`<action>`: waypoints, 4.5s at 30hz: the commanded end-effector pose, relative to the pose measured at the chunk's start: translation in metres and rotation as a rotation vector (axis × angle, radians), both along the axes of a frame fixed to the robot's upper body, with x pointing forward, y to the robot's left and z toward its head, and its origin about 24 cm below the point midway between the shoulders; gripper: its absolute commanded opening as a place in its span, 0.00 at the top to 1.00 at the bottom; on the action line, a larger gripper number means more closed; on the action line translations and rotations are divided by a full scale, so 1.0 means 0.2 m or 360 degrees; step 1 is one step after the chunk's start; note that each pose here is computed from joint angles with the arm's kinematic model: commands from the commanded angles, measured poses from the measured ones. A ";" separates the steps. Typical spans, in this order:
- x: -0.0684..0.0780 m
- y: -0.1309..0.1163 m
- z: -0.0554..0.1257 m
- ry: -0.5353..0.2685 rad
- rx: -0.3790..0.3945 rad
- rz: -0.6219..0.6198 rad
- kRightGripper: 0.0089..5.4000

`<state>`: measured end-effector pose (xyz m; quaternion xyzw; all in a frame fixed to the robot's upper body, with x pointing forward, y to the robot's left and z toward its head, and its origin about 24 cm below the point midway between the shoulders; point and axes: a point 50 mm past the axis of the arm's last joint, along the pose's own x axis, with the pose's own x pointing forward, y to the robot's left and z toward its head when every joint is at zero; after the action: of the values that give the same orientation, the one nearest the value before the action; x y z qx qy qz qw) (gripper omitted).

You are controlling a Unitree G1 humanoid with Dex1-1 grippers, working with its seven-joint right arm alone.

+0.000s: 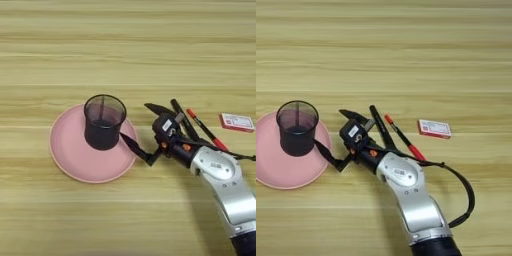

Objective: Move the objects on the table

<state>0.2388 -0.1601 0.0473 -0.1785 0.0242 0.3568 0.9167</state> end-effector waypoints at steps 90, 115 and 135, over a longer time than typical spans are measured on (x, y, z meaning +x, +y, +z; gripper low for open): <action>0.23 -0.25 0.08 -0.0327 -0.0310 -0.0346 0.00; 0.27 -0.34 0.11 -0.0367 -0.0360 -0.0465 0.00; 0.30 -0.35 0.16 -0.0451 -0.0279 -0.0533 0.00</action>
<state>0.2832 -0.2278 0.0402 -0.2875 0.0341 0.1904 0.9380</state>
